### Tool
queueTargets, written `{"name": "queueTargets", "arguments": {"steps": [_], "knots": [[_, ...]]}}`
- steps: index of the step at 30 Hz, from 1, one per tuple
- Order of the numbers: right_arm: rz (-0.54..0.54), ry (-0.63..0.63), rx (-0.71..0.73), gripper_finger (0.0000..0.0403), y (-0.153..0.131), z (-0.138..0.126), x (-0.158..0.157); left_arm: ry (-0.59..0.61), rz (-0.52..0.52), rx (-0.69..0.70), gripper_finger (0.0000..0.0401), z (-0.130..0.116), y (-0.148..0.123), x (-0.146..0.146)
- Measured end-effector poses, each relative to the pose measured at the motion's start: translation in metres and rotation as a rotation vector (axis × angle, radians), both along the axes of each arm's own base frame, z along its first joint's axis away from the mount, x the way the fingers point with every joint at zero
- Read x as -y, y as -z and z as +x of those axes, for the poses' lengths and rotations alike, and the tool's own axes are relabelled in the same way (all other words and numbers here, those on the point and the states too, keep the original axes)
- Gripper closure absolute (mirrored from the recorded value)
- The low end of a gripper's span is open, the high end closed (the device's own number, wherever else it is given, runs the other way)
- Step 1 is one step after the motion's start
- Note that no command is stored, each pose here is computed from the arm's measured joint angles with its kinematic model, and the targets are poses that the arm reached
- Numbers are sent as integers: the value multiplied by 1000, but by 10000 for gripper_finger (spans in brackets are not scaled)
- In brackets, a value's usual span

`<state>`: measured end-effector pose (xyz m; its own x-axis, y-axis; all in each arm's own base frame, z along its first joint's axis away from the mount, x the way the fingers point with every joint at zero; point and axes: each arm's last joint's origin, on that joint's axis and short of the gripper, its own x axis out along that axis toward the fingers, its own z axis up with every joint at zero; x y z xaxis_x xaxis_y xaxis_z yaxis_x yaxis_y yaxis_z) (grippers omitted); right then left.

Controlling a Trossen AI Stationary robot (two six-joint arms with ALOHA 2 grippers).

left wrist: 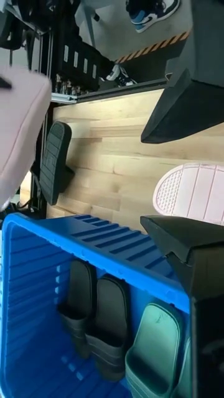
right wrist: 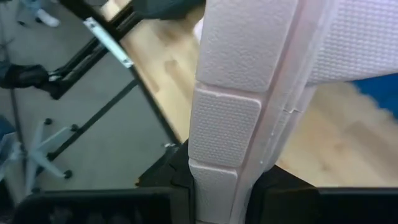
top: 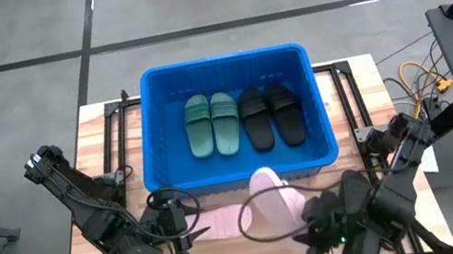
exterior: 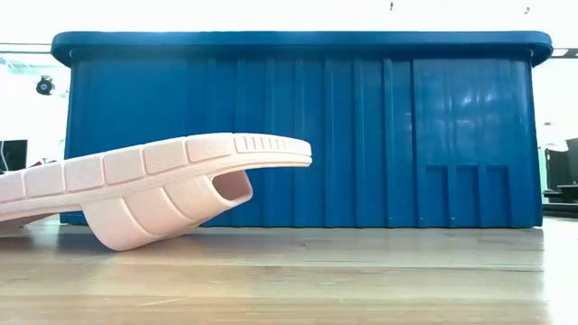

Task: Pick and place slides into bin
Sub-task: Put the right pink slide into the bin

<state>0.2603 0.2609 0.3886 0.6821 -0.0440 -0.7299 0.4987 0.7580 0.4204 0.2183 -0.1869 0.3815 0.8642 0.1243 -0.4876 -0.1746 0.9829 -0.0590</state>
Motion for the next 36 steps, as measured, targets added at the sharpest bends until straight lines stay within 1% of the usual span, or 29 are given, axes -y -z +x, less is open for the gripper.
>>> {"name": "queueTargets", "arguments": {"steps": [4,7,13,19,22,31,36], "knots": [[-27,72,-75,347,-4,3,20,-5,3,1,216,1,0,-1],[-29,116,-128,347,-9,6,36,-7,10,2,216,1,0,-1],[40,149,-209,347,-26,13,66,-11,30,5,216,2,0,-2],[90,176,-190,347,-42,25,99,-23,44,8,216,3,0,-4],[82,184,-172,347,-49,28,114,-20,57,6,216,4,0,-5],[78,230,-132,348,-63,24,147,-18,81,2,216,6,0,-8],[82,241,-95,348,-75,13,161,-20,104,-1,216,9,0,-11]]}}
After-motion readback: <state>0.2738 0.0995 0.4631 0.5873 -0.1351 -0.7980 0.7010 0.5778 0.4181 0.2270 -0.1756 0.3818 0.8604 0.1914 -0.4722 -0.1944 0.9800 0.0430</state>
